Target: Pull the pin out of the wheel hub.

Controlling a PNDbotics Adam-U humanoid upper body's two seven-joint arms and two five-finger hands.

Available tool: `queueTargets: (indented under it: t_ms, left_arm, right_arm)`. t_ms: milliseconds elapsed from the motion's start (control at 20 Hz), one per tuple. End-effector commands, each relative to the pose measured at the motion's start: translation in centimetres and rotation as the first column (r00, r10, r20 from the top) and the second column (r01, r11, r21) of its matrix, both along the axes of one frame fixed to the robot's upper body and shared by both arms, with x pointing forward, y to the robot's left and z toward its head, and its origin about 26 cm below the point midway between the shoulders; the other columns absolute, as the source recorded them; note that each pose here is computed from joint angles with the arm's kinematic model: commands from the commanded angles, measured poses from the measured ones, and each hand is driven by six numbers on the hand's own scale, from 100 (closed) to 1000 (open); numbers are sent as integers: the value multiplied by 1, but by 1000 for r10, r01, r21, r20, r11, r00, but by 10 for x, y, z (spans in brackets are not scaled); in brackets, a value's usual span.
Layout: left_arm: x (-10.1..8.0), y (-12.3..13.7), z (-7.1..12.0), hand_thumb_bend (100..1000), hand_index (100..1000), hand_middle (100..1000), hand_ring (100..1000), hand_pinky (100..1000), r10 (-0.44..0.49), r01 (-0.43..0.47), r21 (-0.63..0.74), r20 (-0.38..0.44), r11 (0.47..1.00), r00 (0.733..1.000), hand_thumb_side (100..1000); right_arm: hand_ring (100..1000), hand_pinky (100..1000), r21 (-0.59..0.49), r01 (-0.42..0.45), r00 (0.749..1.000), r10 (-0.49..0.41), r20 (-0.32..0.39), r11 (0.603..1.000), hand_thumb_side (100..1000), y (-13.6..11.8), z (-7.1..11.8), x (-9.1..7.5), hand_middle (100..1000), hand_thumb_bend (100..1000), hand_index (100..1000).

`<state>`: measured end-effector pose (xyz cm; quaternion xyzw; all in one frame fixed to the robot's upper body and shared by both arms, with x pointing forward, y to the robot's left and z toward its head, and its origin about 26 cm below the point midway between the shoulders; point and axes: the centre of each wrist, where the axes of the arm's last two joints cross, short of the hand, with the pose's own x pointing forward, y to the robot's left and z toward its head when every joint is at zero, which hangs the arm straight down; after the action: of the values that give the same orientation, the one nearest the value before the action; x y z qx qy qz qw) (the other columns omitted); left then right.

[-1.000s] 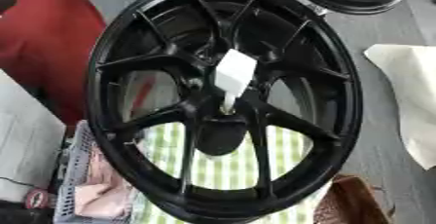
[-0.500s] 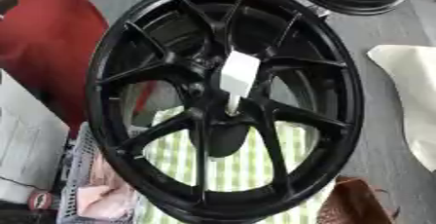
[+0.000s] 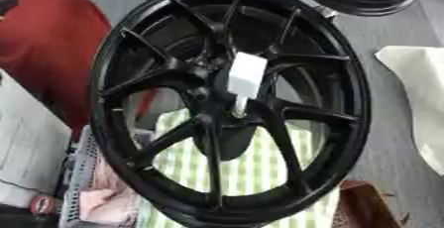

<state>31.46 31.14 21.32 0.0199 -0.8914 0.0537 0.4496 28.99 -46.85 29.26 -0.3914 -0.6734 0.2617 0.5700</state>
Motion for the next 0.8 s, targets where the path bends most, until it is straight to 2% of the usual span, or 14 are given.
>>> queueTargets:
  t_ms: [50, 150, 300, 500, 800]
  left_arm:
    - [-2, -1, 11, 143, 781, 595, 773, 837, -8, 8, 15, 36, 1000, 999, 539]
    - [-2, -2, 12, 143, 781, 594, 773, 837, -13, 13, 16, 38, 1000, 999, 539]
    - [-1, -4, 12, 141, 781, 595, 774, 837, -20, 19, 16, 40, 1000, 999, 540]
    - [-1, -5, 14, 141, 781, 595, 774, 838, -27, 26, 18, 43, 999, 999, 539]
    - [-1, -6, 15, 140, 780, 594, 775, 838, -34, 33, 23, 47, 999, 998, 539]
  right_arm:
    - [679, 707, -1, -68, 994, 68, 82, 998, 489, 18, 18, -2, 666, 138, 735]
    - [658, 700, 30, -105, 987, 101, 126, 994, 499, 29, 19, 0, 646, 101, 718]
    - [624, 697, 95, -182, 968, 161, 194, 979, 496, 48, 18, 1, 613, 100, 686]
    - [616, 696, 191, -299, 933, 244, 266, 935, 470, 68, 18, 4, 605, 100, 678]
    - [614, 697, 261, -390, 902, 309, 301, 883, 462, 80, 15, 9, 603, 100, 676]
